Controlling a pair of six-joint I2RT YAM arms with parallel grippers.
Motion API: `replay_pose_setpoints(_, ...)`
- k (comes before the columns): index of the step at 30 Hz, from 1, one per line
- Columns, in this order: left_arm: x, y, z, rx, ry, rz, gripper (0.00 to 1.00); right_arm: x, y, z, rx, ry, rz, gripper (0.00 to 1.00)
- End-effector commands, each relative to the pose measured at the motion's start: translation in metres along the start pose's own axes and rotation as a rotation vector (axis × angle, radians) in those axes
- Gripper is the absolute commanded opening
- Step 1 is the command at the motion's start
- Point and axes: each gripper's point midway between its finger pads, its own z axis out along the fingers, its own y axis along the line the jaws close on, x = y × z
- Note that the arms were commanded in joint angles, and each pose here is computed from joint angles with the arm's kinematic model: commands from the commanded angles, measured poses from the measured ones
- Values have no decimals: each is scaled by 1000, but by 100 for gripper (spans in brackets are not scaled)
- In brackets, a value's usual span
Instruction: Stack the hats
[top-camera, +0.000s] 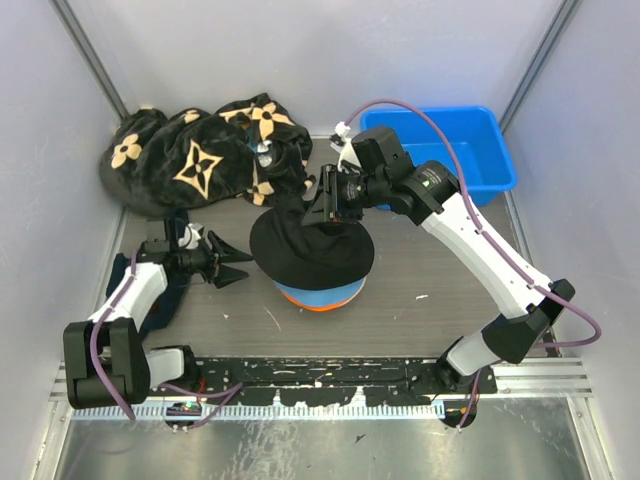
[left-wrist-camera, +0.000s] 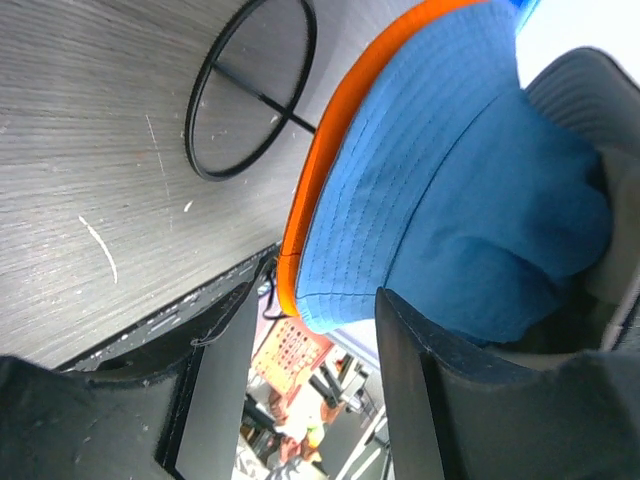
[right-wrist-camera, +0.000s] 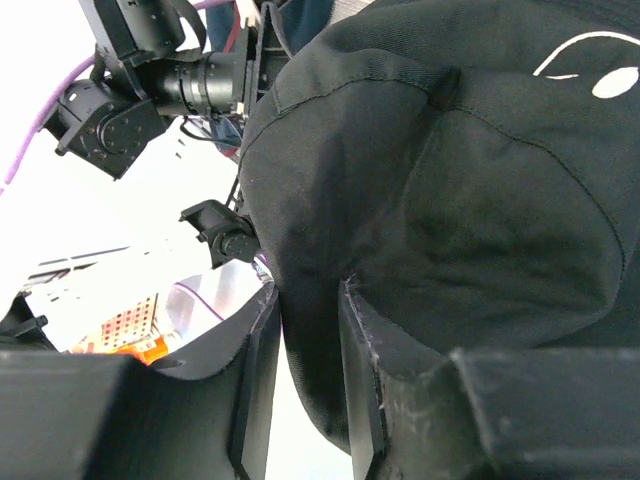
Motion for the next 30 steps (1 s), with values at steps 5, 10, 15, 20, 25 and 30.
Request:
replay_pose_setpoints(5, -17, -41, -9, 138, -21, 0, 59, -16, 20, -13, -60, -94, -44, 42)
replay_pose_setpoints(10, -20, -62, -11, 278, -12, -55, 57, -26, 33, -21, -106, -142, -70, 63)
replay_pose_setpoints(15, -23, -78, -19, 406, -65, -109, 56, -34, 38, -24, -120, -180, -78, 67)
replay_pose_setpoints(20, -19, -90, -29, 438, -115, -81, 56, -41, 42, -27, -128, -208, -81, 66)
replay_pose_setpoints(25, -12, -98, -37, 480, -113, -87, 56, -49, 44, -28, -117, -238, -84, 66)
replay_pose_setpoints(30, -10, -98, -37, 501, -115, -101, 55, -56, 42, -27, -100, -254, -83, 66)
